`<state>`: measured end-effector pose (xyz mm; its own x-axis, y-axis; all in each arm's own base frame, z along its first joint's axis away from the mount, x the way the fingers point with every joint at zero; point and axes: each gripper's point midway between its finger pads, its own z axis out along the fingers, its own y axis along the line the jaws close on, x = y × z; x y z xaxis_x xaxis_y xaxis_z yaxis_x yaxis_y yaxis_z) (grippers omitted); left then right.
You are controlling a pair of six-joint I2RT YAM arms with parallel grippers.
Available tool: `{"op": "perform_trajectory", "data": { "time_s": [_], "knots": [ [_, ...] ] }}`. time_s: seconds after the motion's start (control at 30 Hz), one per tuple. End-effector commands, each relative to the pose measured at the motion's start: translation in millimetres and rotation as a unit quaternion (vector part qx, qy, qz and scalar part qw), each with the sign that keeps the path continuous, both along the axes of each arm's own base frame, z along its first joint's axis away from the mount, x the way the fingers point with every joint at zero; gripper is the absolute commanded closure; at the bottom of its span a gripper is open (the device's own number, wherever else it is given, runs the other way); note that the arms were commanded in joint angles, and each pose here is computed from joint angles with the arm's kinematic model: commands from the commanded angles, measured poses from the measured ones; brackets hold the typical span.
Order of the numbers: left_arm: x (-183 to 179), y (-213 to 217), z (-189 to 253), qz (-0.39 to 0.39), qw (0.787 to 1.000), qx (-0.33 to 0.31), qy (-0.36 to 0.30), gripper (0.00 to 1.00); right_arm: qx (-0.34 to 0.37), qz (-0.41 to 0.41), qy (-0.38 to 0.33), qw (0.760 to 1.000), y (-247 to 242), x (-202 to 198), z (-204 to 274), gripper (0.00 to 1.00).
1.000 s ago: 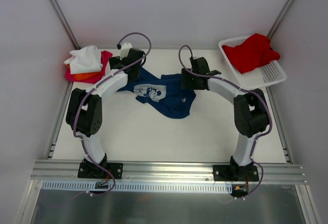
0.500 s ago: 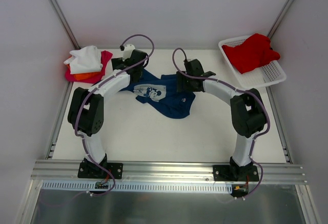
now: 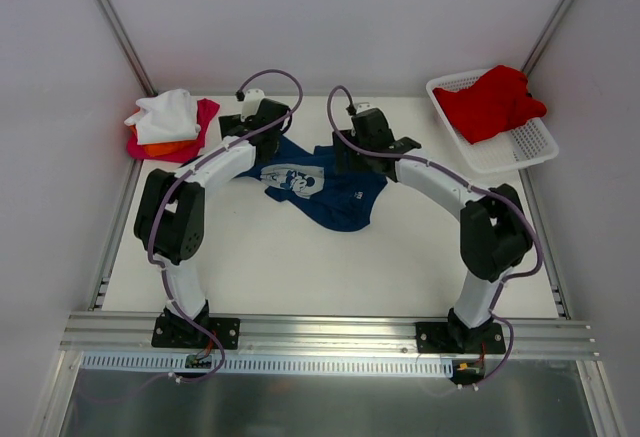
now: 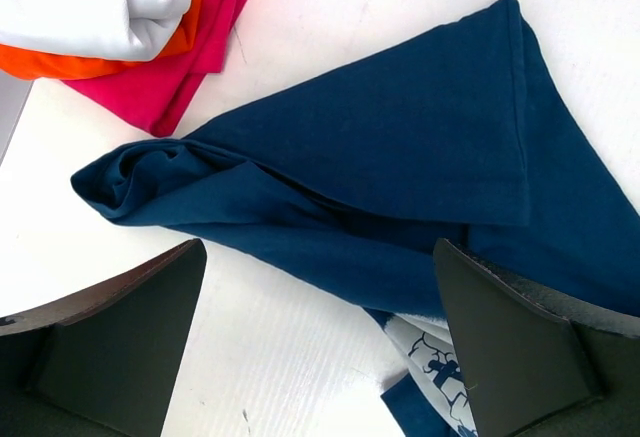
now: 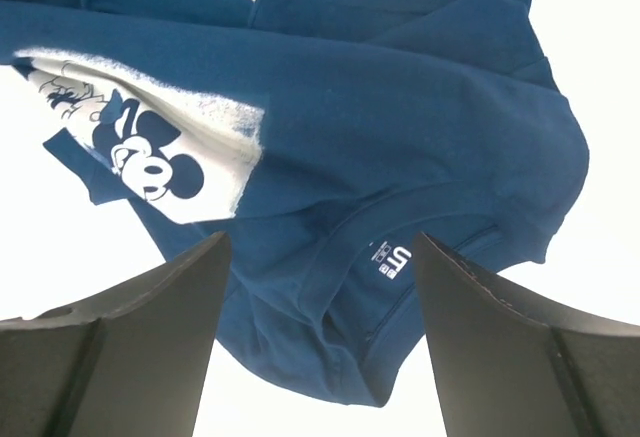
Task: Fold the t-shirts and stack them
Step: Flatten out the tshirt
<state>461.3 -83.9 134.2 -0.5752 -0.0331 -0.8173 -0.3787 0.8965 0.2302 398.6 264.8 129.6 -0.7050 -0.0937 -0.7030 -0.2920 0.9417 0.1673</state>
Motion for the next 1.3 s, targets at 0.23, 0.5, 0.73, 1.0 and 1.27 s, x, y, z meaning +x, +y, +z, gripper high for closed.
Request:
{"op": "perform_trajectory", "data": {
  "time_s": [0.23, 0.5, 0.73, 1.0, 1.27],
  "knots": [
    [-7.7, -4.9, 15.1, -0.005, 1.000, -0.010, -0.015, 0.01, -0.017, 0.011, 0.052, 0.998, 10.2, 14.8, -45.2, 0.23],
    [-10.2, -5.6, 16.2, -0.008, 1.000, -0.012, -0.015, 0.01, -0.021, -0.009, 0.109, 0.994, 0.0, 16.0, -82.6, 0.21],
    [-11.2, -6.8, 17.8, -0.011, 1.000, -0.015, -0.014, 0.01, -0.007, -0.032, 0.153, 0.988, -18.7, 25.0, -93.7, 0.18],
    [-11.3, -4.7, 21.1, -0.009, 1.000, -0.011, -0.017, 0.01, 0.018, -0.077, 0.200, 0.977, -55.6, 30.8, -111.2, 0.17],
    [-11.0, -6.8, 22.1, -0.012, 1.000, -0.015, -0.017, 0.01, 0.016, -0.121, 0.193, 0.974, -98.1, 54.4, -111.0, 0.16]
  ]
}}
